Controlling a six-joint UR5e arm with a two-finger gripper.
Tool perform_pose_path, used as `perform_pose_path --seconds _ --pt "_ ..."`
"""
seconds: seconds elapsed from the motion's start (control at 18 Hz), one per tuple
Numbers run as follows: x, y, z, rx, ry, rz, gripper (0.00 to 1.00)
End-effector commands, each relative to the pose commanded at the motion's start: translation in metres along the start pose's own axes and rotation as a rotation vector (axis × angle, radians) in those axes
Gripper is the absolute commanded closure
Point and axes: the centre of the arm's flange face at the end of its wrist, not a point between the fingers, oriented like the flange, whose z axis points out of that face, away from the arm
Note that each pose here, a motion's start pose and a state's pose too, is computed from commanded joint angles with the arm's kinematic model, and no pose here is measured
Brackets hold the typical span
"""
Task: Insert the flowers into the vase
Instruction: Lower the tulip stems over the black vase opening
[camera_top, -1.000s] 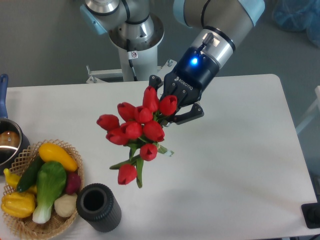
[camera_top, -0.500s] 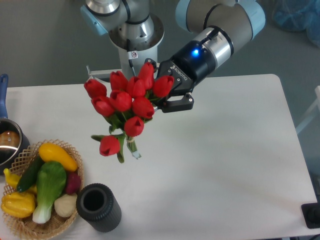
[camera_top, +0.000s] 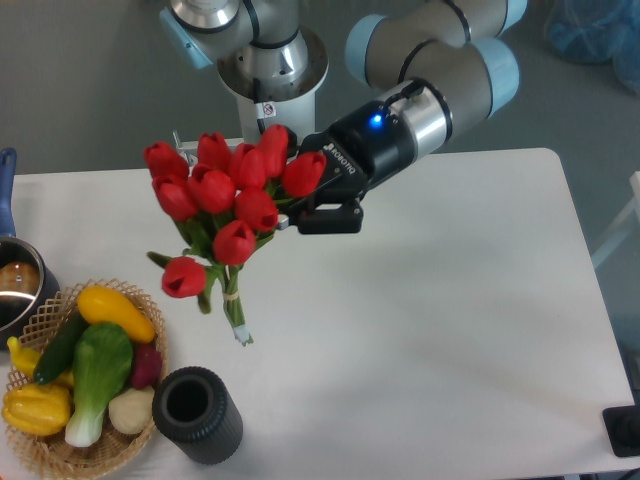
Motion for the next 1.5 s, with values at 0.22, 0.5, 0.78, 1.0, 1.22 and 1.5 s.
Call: perform_pose_path --seconds 0.22,0.5,0.78,1.0,1.22,1.5 --pt "-0.003 -0.002 0.015 0.003 0.026 0.016 0.92" --pt "-0.006 -0.004 0.041 0.006 0.071 0.035 0.91" --pt "-0.005 0.0 0.05 0.002 0.084 0.029 0.9" --pt "-0.012 0.009 0.062 -0.001 0.101 0.023 0.9" --pt "-0.014 0.013 0.069 -0.002 0.111 0.016 0.9" --pt "-0.015 0.028 0.073 -0.009 0.116 -0.007 0.9"
